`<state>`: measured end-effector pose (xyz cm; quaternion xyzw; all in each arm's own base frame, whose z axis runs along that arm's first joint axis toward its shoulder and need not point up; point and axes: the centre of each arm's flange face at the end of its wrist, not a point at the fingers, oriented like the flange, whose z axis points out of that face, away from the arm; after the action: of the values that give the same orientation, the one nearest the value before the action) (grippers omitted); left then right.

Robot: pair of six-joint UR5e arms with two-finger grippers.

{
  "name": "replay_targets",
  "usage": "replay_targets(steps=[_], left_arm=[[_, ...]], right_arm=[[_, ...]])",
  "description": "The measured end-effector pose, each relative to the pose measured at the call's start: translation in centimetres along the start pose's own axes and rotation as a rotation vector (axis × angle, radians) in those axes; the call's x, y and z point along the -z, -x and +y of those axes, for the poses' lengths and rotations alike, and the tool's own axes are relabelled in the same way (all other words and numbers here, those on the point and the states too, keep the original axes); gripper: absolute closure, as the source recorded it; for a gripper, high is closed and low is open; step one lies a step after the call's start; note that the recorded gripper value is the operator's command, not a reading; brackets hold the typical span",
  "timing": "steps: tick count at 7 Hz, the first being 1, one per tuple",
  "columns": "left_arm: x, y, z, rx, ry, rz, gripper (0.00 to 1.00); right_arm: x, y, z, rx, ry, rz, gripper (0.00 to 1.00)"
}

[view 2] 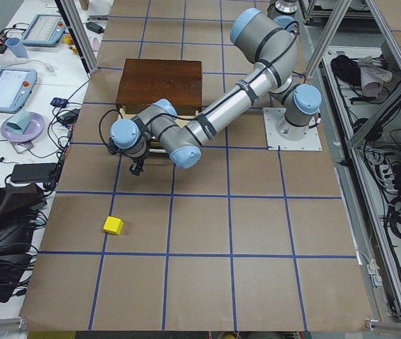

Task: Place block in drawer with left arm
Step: 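Release the handle and lower the left gripper onto the yellow cube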

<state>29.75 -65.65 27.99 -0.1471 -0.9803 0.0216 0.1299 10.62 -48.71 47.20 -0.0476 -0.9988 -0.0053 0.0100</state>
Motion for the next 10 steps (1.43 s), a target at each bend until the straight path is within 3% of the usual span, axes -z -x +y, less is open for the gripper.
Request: replay_targets(steps=[2, 6, 7, 10], left_arm=[[1.9, -0.2, -0.2, 0.004, -0.005, -0.034, 0.0], [8.4, 2.9, -1.0, 0.077, -0.024, -0.211, 0.0], [8.9, 5.0, -0.8, 0.104, -0.046, -0.25, 0.0], [5.7, 12.6, 0.1, 0.147, -0.109, -0.336, 0.0]], right_arm=[[0.0, 0.0, 0.0, 0.0, 0.0, 0.0, 0.0], [0.0, 0.0, 0.0, 0.0, 0.0, 0.0, 0.0], [0.0, 0.0, 0.0, 0.0, 0.0, 0.0, 0.0], [0.0, 0.0, 0.0, 0.0, 0.0, 0.0, 0.0]])
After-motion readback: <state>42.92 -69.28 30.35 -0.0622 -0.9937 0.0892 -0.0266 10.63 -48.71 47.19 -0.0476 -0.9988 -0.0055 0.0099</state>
